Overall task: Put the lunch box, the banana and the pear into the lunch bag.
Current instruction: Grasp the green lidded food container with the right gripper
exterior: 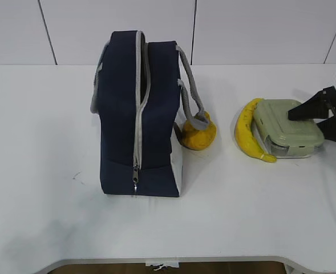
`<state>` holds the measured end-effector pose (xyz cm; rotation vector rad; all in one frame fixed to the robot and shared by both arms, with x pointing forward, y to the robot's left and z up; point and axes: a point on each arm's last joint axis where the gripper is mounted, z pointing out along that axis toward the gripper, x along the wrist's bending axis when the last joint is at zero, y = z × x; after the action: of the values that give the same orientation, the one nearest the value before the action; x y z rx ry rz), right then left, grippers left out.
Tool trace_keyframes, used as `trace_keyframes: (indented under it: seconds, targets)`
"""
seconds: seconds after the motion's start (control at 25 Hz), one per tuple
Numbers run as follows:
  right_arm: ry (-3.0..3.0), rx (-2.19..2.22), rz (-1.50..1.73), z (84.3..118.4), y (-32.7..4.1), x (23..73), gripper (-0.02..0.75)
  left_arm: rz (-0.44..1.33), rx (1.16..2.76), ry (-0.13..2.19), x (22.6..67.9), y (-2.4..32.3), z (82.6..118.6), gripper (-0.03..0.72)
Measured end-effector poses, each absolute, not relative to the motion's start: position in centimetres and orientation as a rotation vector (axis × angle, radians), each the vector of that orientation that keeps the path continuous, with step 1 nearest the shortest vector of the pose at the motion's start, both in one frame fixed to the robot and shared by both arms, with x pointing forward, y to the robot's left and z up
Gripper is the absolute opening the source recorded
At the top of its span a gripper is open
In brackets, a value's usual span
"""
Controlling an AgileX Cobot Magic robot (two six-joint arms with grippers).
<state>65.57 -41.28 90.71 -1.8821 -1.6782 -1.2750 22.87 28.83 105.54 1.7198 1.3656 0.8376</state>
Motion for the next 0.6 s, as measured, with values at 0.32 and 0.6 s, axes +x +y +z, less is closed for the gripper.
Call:
trace_keyframes:
  seconds: [0.32, 0.6]
  targets:
    - [-1.672, -1.883, -1.284, 90.78, -41.29, 65.65, 0.521, 0.838, 1.72, 1.366, 22.87, 28.83, 105.54, 0.24]
    - [-1.641, -1.878, -1.28, 90.91, -41.2, 65.61, 0.42, 0.838, 1.72, 1.366, 22.87, 28.83, 105.54, 0.24]
